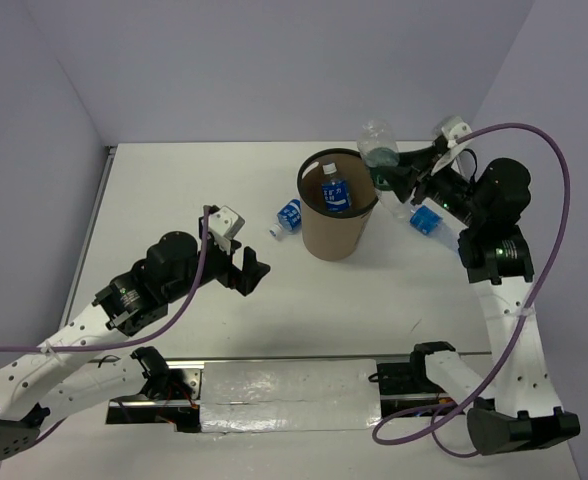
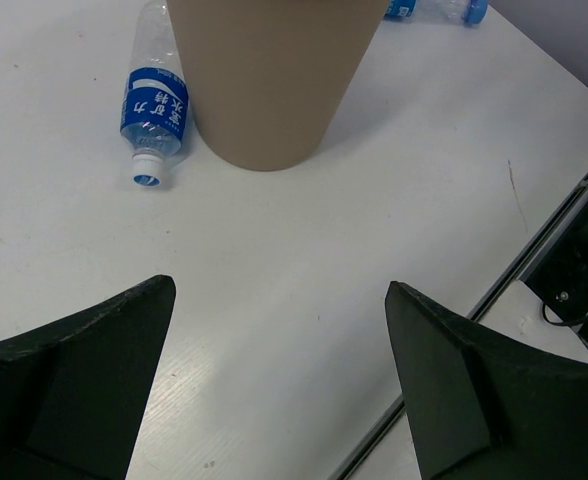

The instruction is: Put the plastic bottles in the bin

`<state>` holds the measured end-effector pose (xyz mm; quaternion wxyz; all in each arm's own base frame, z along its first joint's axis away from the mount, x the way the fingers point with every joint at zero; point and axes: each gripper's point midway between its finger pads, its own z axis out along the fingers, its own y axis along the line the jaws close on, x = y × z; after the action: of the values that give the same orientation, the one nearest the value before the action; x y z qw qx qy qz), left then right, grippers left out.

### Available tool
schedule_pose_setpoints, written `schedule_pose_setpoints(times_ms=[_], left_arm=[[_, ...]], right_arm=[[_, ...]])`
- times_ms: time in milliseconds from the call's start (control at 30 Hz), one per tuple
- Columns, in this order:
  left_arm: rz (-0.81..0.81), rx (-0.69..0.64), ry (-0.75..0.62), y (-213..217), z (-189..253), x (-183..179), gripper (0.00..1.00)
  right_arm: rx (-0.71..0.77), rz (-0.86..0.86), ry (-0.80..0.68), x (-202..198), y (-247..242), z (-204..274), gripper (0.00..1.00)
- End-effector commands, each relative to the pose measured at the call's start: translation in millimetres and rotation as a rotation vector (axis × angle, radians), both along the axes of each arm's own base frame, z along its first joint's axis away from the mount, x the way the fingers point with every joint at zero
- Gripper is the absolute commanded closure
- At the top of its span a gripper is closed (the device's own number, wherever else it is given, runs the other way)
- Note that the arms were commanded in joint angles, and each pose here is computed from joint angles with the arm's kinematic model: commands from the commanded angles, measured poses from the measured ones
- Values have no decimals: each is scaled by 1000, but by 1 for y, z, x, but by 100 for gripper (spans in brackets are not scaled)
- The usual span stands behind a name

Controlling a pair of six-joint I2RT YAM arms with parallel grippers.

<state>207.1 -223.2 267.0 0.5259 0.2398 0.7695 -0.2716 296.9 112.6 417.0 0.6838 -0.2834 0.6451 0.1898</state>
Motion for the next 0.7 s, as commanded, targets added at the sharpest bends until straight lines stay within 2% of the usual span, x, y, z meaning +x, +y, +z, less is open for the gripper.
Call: schedule_pose_setpoints(times_ms=[0,200,300,400,433,500,533,600,667], left_arm=[[-6,-33,-32,-4,8,3,1],[-2,-23,-24,-4,4,5,1],[3,-16,-20,-4,1,6,1],[15,-7,-14,-3,-2,8,1],[22,-5,-14,-3,-3,9,1],[31,3,-12,-3,-6,12,1],[40,9,-7,-3,-9,14,1],[52,21,7,-5,-14,20,1],[66,48,46,-8,-26,27,1]], right_arm=[[179,147,-73,12,34,39,93],[290,151,-102,59,53,38,92],[303,152,-88,77,61,26,87],[299,144,-47,88,62,-1,67],[287,151,-13,87,64,-16,50],[259,151,-5,84,64,-26,30],[249,146,9,77,62,-30,12],[207,153,-6,61,58,-29,0],[184,150,-10,49,54,-25,0]])
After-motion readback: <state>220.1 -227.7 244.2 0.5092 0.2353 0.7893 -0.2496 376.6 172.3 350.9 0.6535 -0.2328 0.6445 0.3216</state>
